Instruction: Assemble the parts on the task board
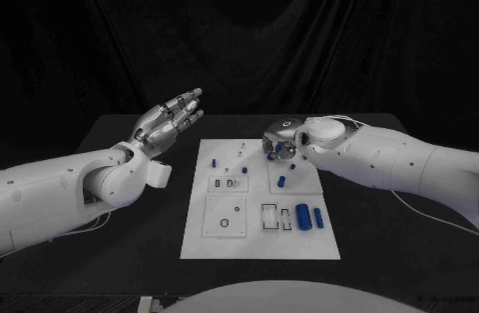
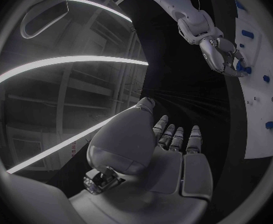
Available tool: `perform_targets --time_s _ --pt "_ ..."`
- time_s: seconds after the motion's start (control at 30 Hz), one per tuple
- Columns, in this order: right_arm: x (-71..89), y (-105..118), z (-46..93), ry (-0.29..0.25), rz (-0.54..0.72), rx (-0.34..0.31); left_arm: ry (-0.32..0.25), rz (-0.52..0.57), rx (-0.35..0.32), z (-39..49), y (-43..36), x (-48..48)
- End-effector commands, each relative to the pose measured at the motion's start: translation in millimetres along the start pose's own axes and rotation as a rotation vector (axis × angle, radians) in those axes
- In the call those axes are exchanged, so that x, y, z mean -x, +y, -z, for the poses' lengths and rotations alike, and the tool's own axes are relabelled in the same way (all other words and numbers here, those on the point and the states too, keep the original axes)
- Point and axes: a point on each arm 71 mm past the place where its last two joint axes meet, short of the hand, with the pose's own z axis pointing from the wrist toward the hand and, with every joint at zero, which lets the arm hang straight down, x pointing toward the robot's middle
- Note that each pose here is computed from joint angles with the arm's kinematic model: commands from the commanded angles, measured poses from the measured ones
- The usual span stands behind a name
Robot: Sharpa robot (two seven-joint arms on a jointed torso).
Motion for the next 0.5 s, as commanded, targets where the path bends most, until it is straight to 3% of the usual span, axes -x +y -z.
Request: perform_targets --time_s 0.03,0.5 --pt "0.3 0.8 0.1 -0.022 0.001 0.012 0.018 0.013 -0.002 -0.2 0.2 -1.9" --pt "-2.7 -2.3 0.0 0.018 -0.001 -0.009 0.029 0.021 0.01 0.0 1.6 -2.3"
